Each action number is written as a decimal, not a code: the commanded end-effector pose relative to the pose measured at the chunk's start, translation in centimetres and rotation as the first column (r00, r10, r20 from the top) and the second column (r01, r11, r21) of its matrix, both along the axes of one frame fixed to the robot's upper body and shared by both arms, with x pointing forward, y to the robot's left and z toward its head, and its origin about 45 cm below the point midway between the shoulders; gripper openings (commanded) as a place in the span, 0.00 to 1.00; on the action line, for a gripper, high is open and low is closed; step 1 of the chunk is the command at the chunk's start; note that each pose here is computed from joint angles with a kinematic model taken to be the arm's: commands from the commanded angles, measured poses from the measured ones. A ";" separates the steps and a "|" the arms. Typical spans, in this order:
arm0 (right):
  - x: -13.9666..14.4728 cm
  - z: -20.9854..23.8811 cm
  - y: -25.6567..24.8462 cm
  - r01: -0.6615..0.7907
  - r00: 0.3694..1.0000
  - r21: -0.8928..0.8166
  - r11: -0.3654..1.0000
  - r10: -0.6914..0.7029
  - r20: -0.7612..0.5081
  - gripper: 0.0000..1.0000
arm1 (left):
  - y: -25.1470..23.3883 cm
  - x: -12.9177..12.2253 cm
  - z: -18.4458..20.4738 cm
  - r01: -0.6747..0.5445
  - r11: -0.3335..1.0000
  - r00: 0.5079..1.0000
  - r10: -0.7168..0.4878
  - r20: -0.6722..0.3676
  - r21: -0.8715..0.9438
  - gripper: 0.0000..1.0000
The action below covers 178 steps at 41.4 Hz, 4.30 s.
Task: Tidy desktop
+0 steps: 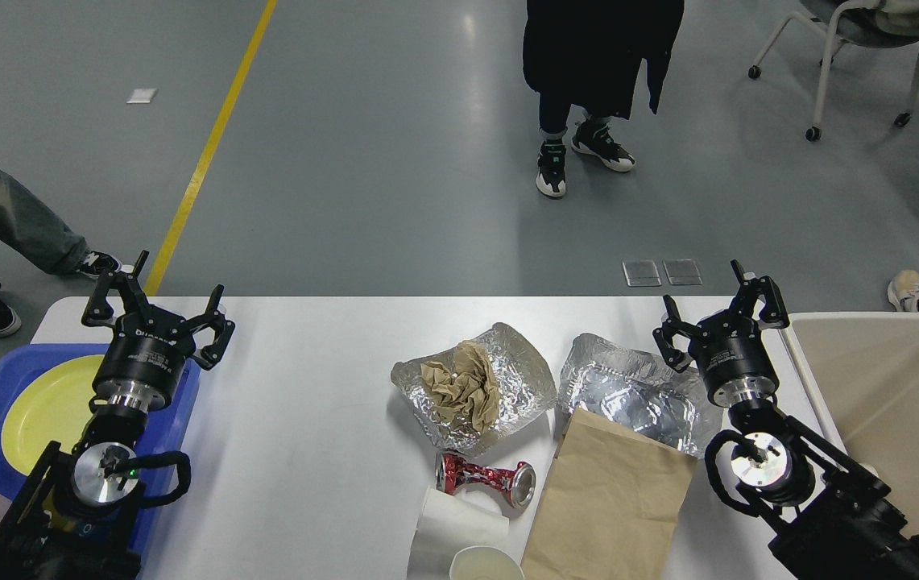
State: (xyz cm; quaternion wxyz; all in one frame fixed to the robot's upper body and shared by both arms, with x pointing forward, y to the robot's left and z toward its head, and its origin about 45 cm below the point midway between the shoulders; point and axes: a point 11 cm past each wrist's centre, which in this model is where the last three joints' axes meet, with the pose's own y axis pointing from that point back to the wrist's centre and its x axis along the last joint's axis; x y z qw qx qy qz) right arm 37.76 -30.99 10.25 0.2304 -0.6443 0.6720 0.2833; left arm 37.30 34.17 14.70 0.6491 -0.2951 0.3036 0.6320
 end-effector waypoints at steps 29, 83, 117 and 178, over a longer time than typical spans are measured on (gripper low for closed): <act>0.0 0.0 0.0 0.000 1.000 0.000 1.000 0.000 0.000 1.00 | 0.1 -2.9 0.3 -0.023 0.999 0.997 0.024 0.067 -0.025 0.96; 0.0 0.0 0.0 0.001 1.000 -0.001 1.000 -0.001 -0.001 1.00 | -2.5 -3.2 -2.2 -0.072 0.991 0.992 0.082 0.093 -0.112 0.97; 0.0 0.0 0.0 0.000 1.000 0.000 1.000 0.000 0.000 1.00 | -0.1 -2.5 -2.2 -0.042 0.991 0.995 0.053 0.086 -0.130 0.97; -1.8 1.1 -9.4 0.160 0.987 -0.101 0.982 -0.160 0.002 1.00 | -0.1 -2.5 -2.2 -0.041 0.990 0.994 0.054 0.092 -0.134 0.97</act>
